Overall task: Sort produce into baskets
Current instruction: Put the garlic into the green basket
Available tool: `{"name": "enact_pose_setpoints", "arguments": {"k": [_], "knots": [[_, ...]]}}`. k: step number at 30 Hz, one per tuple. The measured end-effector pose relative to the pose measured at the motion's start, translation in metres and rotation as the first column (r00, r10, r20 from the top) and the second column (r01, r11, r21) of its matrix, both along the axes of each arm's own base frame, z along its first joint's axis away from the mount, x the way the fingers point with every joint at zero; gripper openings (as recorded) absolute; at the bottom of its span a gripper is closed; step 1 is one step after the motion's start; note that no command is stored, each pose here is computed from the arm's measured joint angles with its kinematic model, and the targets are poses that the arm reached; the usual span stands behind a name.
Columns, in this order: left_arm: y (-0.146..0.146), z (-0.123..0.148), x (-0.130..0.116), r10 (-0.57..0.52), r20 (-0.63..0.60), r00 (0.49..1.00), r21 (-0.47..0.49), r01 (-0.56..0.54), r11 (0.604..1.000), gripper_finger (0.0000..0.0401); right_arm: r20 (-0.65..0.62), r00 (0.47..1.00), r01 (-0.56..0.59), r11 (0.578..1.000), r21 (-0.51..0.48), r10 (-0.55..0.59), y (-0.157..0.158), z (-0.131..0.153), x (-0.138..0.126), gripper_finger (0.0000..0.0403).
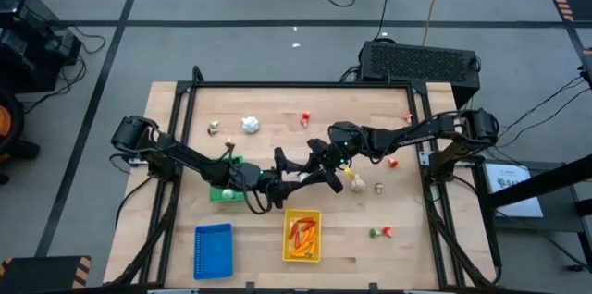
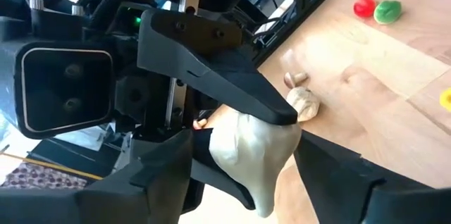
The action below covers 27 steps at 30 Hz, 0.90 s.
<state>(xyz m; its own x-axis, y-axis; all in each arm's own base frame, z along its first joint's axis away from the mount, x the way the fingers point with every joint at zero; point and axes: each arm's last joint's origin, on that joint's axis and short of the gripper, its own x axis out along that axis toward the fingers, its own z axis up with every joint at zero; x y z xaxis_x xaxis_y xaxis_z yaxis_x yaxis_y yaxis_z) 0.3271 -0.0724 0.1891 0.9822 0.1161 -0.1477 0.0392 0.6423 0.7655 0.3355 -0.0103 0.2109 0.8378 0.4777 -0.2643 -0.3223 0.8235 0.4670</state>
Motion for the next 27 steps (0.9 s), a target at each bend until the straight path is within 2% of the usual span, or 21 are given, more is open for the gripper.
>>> {"name": "enact_pose_setpoints", "arguments": {"k": [9, 15, 22, 27], "knots": [[0.0003, 0.0004, 0.0000, 0.009, 0.004, 1.000, 0.005, -0.009, 1.000, 0.0180, -0.002, 1.000, -0.002, 1.000, 0.002, 0.002, -0.0001, -0.0002, 0.0000, 0.0118], [-0.0023, 0.0011, -0.0006, 0.004, 0.004, 1.000, 0.071, -0.004, 0.997, 0.0141, -0.008, 1.000, 0.000, 1.000, 0.001, 0.000, -0.0002, -0.0006, -0.0001, 0.0118], [-0.0023, 0.0018, -0.0007, 0.014, 0.012, 1.000, 0.073, -0.015, 0.997, 0.0134, -0.015, 1.000, 0.014, 1.000, 0.011, -0.014, -0.0004, -0.0004, 0.0001, 0.0122], [-0.0023, 0.0014, -0.0011, 0.021, 0.011, 1.000, 0.071, -0.022, 0.997, 0.0133, -0.022, 0.999, 0.046, 0.999, 0.008, -0.046, -0.0019, -0.0006, 0.0002, 0.0157]]}}
